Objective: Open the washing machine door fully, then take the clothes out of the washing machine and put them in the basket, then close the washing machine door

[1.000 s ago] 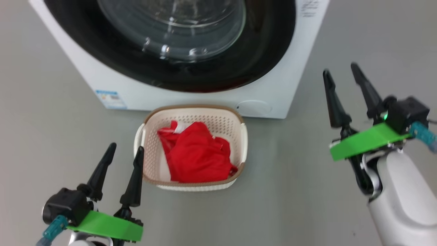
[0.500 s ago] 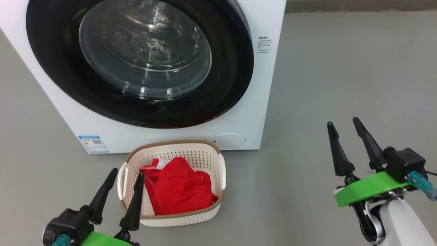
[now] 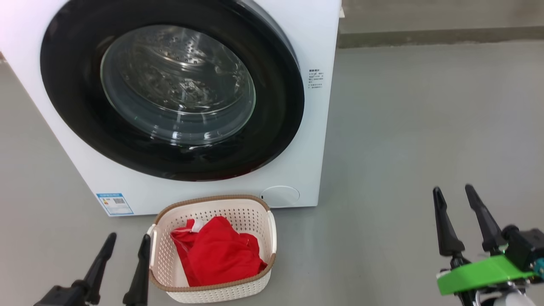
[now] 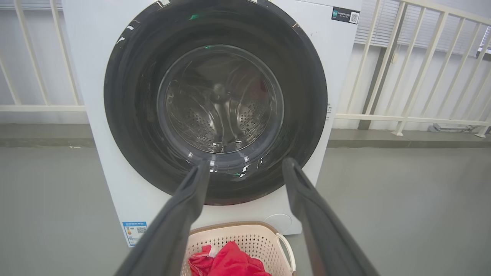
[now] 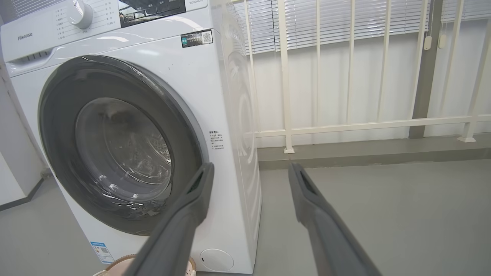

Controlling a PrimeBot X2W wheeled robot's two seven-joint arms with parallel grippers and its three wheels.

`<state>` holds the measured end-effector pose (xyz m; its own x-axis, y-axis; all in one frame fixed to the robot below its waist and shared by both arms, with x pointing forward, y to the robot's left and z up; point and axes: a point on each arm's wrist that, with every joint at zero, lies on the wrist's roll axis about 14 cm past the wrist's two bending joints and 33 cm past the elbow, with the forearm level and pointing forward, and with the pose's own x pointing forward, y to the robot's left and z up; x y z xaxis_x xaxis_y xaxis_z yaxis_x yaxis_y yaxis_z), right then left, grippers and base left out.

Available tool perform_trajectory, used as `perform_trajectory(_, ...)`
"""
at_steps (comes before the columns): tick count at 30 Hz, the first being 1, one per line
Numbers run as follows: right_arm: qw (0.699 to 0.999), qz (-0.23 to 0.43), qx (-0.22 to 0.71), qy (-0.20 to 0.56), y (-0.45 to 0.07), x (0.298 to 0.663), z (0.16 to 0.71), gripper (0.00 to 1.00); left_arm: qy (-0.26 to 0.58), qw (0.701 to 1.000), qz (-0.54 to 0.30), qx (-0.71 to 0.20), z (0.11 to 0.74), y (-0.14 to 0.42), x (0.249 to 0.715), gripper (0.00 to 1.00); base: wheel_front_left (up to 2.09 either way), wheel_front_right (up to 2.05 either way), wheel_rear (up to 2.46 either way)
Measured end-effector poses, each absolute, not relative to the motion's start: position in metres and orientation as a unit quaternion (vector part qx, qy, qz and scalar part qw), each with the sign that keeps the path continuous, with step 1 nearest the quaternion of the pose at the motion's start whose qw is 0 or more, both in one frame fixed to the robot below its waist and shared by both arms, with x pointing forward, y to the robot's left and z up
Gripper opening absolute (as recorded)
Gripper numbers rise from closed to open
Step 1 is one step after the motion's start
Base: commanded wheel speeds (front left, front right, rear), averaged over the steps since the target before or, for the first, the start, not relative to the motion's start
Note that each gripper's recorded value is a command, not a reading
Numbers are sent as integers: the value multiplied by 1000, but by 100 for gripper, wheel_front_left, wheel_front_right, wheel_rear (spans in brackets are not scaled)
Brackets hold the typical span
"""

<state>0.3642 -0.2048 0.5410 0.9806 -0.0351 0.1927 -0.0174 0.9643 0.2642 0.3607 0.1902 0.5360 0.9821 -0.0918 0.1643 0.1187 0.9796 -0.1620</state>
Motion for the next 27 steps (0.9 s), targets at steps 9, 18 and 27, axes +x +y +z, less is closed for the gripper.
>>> perform_trajectory(9, 986, -10, 138, -94, -206, 352, 536, 100, -74, 994, -44, -74, 532, 197, 350, 100, 0, 0, 0)
perform_trajectory(18, 986, -8, 138, -95, -204, 352, 536, 100, -75, 994, -37, -73, 532, 200, 349, 100, 0, 0, 0)
perform_trajectory(27, 987, -6, 143, -70, -199, 352, 520, 0, -63, 994, -34, -83, 524, 197, 346, 0, 0, 0, 0)
